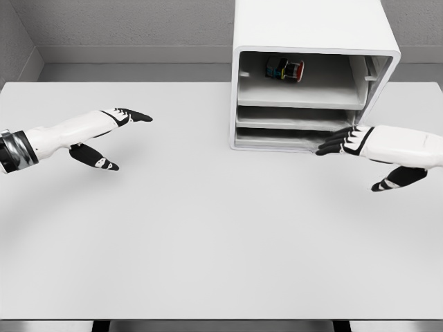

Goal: Slide open multi-storey tabletop storage cabinets and put open load switch and slide close multi-storey tabletop storage cabinets

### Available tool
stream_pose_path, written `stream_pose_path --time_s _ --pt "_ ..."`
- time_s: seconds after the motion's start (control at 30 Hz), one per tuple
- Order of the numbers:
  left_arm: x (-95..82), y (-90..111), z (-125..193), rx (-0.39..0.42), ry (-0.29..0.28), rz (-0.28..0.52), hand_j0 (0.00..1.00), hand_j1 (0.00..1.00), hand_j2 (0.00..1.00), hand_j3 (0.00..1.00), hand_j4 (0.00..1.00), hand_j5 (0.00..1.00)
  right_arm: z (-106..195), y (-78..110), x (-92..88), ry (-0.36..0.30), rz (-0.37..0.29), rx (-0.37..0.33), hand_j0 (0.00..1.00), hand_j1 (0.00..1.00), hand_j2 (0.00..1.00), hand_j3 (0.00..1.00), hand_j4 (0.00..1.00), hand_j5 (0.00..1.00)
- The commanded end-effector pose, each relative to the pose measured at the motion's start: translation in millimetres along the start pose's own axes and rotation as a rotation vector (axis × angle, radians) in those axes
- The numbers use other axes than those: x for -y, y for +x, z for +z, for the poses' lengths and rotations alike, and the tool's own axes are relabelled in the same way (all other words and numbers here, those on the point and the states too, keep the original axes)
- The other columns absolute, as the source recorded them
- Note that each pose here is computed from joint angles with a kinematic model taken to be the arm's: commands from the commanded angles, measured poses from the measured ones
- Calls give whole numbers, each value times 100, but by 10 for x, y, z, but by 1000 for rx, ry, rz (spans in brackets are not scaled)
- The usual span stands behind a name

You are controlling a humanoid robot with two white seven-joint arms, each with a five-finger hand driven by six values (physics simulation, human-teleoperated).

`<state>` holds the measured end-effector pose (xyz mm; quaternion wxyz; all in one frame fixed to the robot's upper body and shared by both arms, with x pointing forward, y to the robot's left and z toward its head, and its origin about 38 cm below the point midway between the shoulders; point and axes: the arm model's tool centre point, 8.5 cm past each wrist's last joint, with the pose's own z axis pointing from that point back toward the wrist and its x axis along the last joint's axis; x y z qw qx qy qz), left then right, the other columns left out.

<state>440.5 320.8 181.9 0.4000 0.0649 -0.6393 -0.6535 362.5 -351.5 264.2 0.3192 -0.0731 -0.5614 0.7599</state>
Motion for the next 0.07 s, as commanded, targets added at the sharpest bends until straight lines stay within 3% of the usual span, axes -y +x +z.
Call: stream_pose_path --time_s 0.0,0.03 --pt "-9 0 3 0 5 5 100 100 100 100 100 100 274 -14 89 19 24 -62 100 100 100 100 100 100" --pt "-9 0 3 0 5 5 100 100 100 100 100 100 302 -17 110 12 27 -68 100 100 100 100 100 100"
